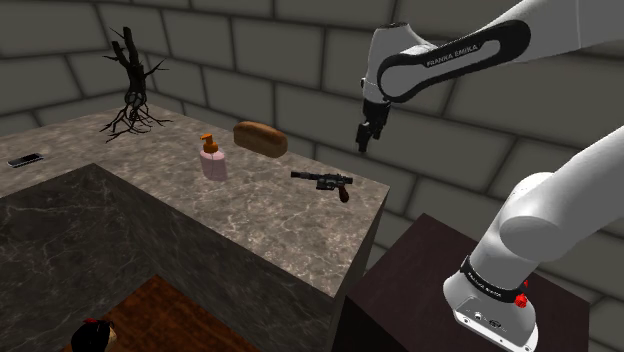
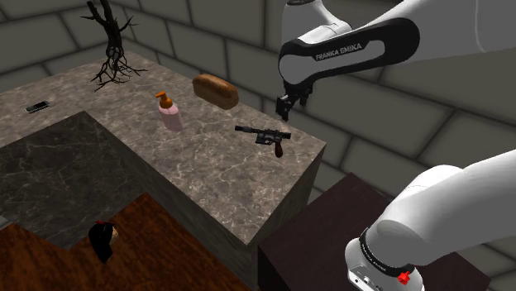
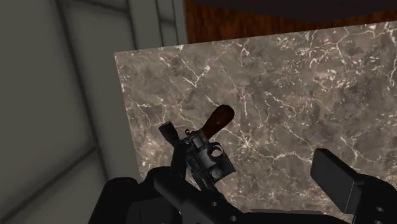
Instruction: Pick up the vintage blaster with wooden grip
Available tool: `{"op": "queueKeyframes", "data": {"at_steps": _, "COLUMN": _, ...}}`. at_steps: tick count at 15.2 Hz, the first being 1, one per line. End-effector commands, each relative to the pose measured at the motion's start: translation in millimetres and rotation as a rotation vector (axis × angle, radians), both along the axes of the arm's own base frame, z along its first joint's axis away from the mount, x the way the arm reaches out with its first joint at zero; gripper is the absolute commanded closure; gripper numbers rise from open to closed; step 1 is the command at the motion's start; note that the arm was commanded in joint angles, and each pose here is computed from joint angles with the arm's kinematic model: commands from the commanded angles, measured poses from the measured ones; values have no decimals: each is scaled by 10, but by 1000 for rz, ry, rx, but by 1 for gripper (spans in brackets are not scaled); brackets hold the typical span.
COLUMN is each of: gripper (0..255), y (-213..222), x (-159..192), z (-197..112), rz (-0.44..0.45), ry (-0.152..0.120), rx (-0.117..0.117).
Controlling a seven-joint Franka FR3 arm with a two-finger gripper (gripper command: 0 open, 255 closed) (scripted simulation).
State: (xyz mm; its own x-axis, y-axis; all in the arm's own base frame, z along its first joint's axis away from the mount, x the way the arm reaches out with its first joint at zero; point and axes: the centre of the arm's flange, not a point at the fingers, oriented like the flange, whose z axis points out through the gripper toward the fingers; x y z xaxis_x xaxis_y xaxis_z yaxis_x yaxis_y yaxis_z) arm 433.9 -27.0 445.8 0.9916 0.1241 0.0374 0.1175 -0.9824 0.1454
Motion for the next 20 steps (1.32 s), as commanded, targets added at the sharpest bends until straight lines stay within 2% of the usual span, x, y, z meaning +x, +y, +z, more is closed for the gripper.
{"op": "queueKeyframes", "data": {"at_steps": 1, "gripper": 0, "y": -1, "x": 170, "z": -172, "rz": 36, "ry": -2, "rx": -11}}
{"op": "queueKeyframes", "data": {"at_steps": 20, "gripper": 0, "y": 25, "x": 1885, "z": -1935, "rz": 357, "ry": -1, "rx": -112}}
